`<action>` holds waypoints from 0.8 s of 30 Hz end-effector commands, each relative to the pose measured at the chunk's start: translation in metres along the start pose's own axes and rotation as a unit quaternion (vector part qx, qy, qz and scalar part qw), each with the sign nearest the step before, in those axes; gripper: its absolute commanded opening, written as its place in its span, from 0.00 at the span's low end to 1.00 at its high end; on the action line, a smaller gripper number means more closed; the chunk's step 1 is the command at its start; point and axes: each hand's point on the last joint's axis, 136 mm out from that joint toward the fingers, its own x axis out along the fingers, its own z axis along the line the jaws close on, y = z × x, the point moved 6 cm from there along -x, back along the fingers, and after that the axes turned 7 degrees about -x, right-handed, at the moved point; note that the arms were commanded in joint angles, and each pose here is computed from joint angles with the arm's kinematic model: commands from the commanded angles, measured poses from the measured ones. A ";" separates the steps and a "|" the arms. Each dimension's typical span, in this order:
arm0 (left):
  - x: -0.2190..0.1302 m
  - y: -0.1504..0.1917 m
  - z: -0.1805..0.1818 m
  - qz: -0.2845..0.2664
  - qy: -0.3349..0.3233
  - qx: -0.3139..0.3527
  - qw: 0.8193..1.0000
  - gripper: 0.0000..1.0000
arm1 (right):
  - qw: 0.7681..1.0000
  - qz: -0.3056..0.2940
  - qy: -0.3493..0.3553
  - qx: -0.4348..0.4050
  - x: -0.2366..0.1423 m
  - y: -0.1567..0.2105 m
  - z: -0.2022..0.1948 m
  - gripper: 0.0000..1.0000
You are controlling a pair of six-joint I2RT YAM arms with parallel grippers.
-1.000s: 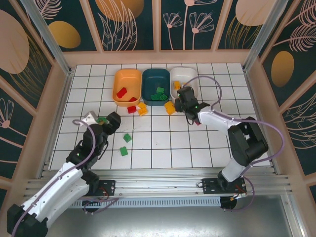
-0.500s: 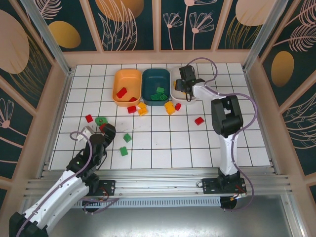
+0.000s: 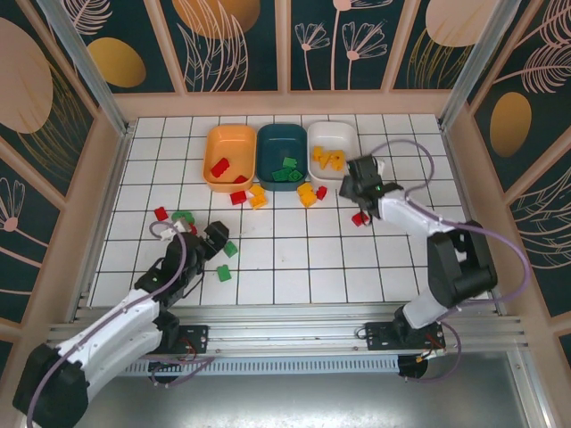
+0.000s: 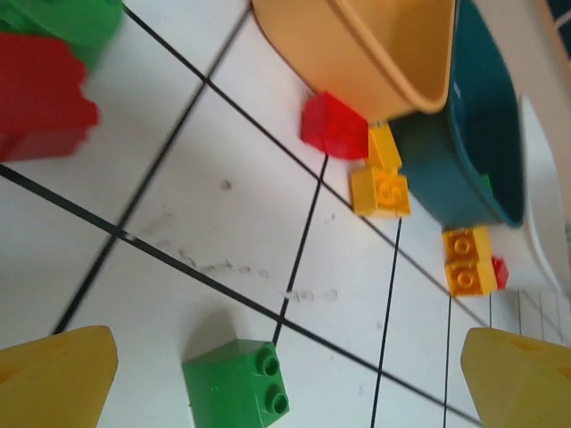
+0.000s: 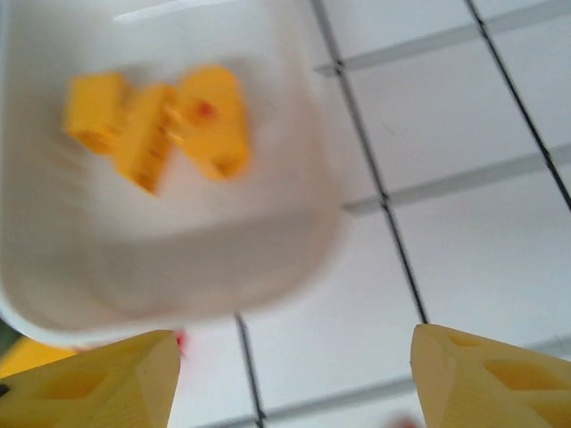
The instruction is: Sort the legos into containers by color
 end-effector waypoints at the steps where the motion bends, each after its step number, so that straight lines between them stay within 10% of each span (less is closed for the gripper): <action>1: 0.007 0.000 -0.041 0.032 0.081 0.031 0.996 0.99 | 0.996 0.030 -0.003 0.084 -0.005 0.031 -0.013 0.76; 24: 0.000 -0.002 -0.044 0.032 0.084 0.062 0.994 0.98 | 0.995 0.044 0.035 0.084 0.052 0.032 0.010 0.62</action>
